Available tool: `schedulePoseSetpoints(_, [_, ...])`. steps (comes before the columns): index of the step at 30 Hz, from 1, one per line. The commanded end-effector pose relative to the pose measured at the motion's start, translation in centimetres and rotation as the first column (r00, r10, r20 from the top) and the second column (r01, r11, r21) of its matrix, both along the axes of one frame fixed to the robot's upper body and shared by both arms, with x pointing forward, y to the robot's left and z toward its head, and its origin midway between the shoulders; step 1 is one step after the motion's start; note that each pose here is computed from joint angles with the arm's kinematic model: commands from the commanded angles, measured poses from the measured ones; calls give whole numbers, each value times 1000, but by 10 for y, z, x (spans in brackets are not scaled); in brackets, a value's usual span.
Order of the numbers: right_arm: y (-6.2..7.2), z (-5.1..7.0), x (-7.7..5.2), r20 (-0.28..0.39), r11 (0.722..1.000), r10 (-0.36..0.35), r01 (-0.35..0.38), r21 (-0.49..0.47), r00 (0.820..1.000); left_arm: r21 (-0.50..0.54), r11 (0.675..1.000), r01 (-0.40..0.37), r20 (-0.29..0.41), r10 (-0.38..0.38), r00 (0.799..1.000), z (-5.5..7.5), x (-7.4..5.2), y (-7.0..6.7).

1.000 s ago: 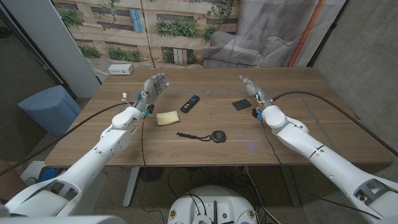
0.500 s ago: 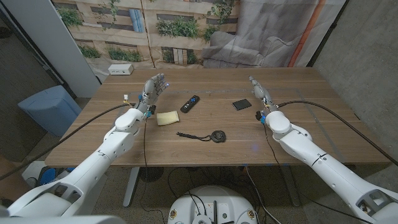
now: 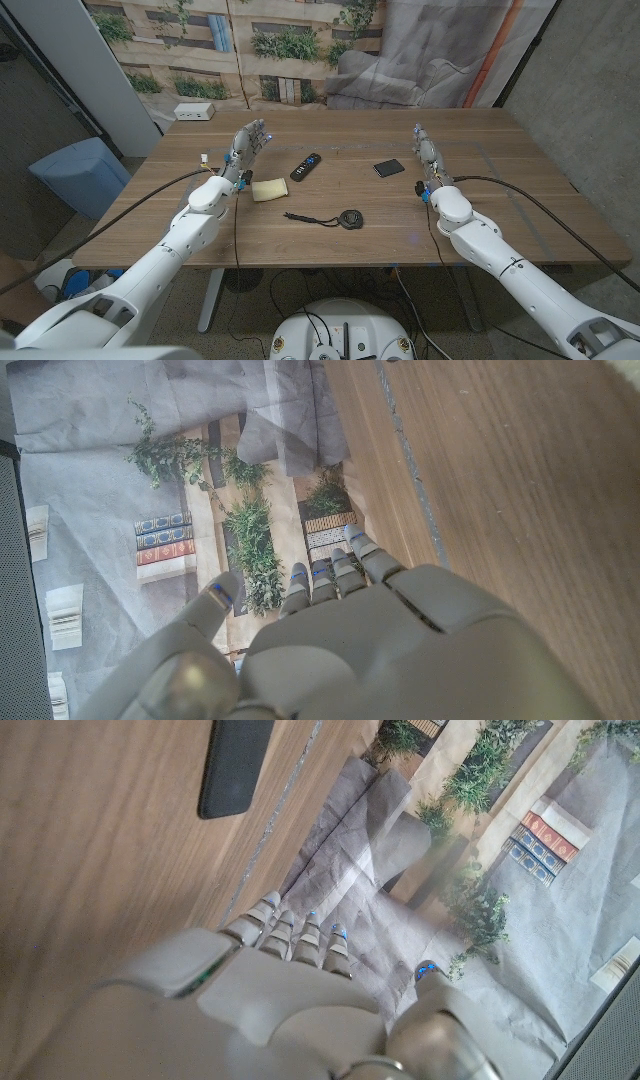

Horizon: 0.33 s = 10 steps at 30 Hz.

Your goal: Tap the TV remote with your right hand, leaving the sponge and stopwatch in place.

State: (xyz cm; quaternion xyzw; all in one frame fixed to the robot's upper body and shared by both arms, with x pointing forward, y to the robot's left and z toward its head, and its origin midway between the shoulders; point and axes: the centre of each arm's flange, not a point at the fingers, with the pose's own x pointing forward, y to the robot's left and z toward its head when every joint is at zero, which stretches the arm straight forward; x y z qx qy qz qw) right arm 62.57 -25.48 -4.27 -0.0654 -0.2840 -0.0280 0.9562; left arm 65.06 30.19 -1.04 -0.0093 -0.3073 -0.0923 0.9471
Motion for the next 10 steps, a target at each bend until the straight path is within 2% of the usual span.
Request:
schedulePoseSetpoints(1, [-12,-11,-2,40,993,30,-34,110,999,1,1000,1,-3,-1,1000,-1,-1,4])
schedulePoseSetpoints(9, [-19,-19,2,63,980,66,-77,185,996,0,1000,12,-16,-12,1000,-5,-2,6])
schedulePoseSetpoints(10, [-20,-15,-3,185,934,98,-155,323,978,2,1000,14,-17,-14,1000,-5,-2,6])
